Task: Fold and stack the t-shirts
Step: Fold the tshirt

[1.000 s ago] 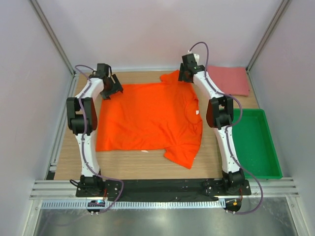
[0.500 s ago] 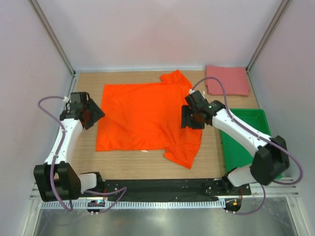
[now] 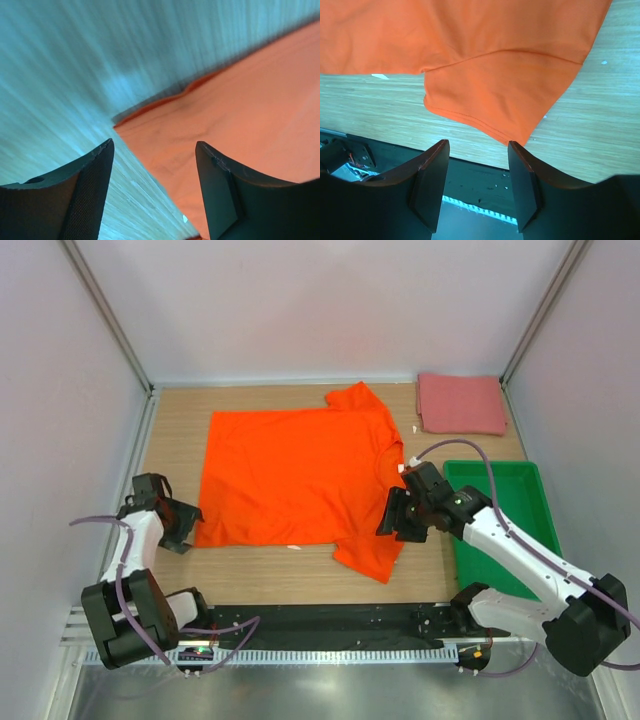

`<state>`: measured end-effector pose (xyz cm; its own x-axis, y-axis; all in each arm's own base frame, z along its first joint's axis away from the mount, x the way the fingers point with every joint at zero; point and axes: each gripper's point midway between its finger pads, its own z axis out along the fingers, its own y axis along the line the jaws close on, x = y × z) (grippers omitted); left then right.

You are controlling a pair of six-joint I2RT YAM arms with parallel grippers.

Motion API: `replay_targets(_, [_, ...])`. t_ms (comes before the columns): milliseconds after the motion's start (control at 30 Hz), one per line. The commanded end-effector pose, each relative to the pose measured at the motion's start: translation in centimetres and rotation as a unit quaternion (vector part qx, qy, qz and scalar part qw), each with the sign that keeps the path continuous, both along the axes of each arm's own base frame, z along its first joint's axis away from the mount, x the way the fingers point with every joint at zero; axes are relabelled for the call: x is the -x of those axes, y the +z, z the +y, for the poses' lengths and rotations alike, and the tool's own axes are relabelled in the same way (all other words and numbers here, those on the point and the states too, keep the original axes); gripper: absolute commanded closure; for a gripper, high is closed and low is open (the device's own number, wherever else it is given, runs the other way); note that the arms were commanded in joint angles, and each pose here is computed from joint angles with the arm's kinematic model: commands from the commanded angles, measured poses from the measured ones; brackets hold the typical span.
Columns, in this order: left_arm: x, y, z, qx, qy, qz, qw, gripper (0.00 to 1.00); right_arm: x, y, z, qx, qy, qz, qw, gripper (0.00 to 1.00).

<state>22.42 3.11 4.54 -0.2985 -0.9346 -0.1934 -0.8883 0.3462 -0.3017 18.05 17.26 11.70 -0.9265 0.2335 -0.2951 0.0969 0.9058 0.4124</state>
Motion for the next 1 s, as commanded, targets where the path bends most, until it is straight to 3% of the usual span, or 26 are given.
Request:
replay_targets(0, [1.7, -0.1, 2.0, -0.025, 0.068, 0.028, 0.997, 0.33, 0.5, 0.3, 0.6, -0.028, -0.003, 0.001, 1.0, 0.43])
replay_targets(167, [2.5, -1.6, 1.2, 0.0, 0.091, 0.045, 0.995, 0.46, 0.5, -0.3, 0.1, -0.01, 0.01, -0.002, 1.0, 0.43])
replay_targets(733, [2.9, -3.9, 2.3, -0.026, 0.103, 0.059, 0.993, 0.52, 1.7, -2.7, -1.1, 0.008, -0.02, 0.023, 1.0, 0.45])
replay_targets(967, [1.9, -4.3, 2.5, -0.025, 0.091, 0.056, 0.994, 0.72, 3.1, -5.3, -2.6, 0.018, -0.1, 0.061, 0.993, 0.46])
